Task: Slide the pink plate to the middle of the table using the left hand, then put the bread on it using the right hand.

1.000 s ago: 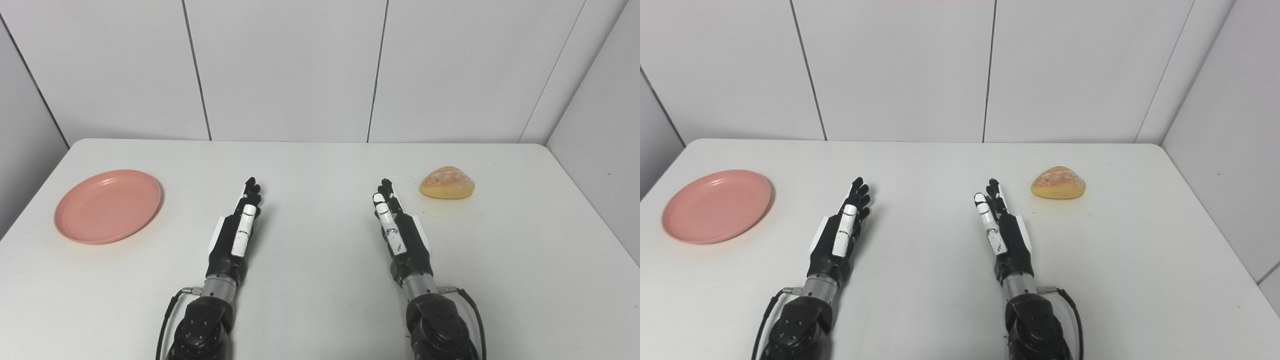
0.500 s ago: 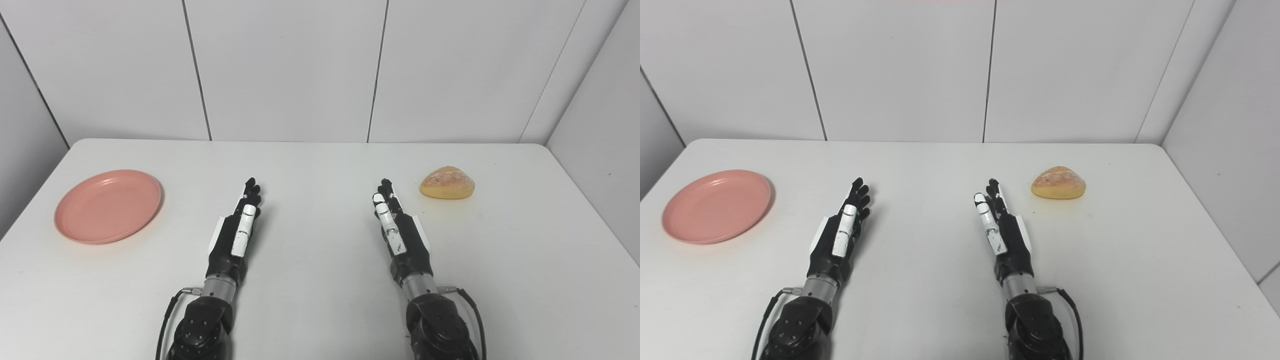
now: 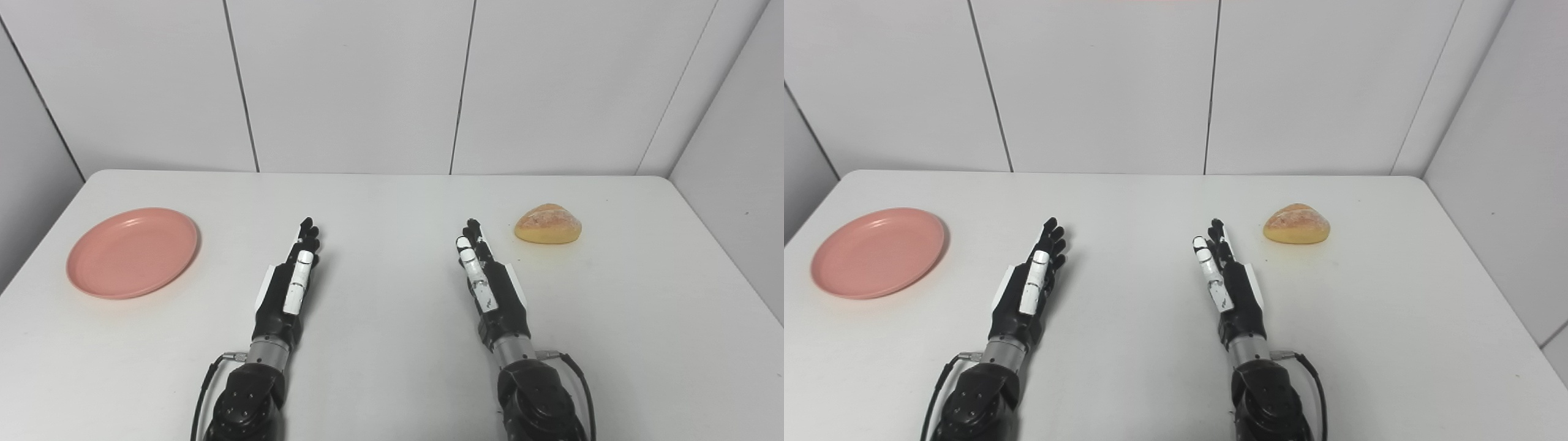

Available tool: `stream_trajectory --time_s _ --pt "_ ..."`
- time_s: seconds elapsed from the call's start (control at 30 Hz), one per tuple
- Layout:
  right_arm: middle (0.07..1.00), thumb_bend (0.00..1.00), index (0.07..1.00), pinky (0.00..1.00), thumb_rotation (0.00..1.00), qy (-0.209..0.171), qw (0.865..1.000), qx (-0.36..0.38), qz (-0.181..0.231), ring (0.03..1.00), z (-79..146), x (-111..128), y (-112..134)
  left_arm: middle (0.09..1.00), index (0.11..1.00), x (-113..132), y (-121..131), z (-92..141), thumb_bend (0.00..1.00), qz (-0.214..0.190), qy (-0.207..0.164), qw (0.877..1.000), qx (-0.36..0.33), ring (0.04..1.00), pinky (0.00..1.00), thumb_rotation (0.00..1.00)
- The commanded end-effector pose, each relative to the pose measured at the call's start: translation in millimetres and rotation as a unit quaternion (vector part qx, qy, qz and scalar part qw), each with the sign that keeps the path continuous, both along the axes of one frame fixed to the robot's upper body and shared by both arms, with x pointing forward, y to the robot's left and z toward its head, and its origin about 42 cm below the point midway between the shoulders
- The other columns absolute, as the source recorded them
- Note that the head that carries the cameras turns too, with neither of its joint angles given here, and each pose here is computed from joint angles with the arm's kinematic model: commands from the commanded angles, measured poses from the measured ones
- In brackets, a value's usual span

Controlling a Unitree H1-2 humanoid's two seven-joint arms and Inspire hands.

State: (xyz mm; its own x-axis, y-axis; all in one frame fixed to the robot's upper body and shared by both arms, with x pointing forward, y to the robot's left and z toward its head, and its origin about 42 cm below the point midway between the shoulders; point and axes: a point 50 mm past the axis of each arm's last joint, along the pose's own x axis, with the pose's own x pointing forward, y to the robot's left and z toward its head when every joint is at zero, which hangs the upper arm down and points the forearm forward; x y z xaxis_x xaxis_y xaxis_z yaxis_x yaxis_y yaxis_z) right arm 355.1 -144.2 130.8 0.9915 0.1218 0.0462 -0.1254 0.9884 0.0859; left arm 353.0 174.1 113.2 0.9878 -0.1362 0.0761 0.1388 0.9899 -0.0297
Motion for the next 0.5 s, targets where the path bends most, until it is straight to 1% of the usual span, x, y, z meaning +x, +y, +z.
stream_trajectory --time_s 0.0,0.37,0.47 --pt "1.0 0.62 1.0 1.0 0.84 -0.05 0.999 0.007 0.01 1.0 24.6 8.6 6.8 1.0 1.0 6.9 -4.0 15.6 0.62 -0.005 -0.027 1.0 -0.006 1.0 1.0 1.0" --pt "1.0 0.62 1.0 1.0 0.83 -0.05 0.999 0.01 0.01 1.0 24.3 9.0 6.9 1.0 1.0 6.6 -4.0 15.9 0.61 -0.006 -0.029 1.0 -0.005 1.0 1.0 1.0" --pt "1.0 0.62 1.0 1.0 0.83 -0.051 0.999 0.008 0.01 1.0 24.0 9.0 6.8 1.0 1.0 6.6 -4.1 16.1 0.61 -0.006 -0.027 1.0 -0.006 1.0 1.0 1.0"
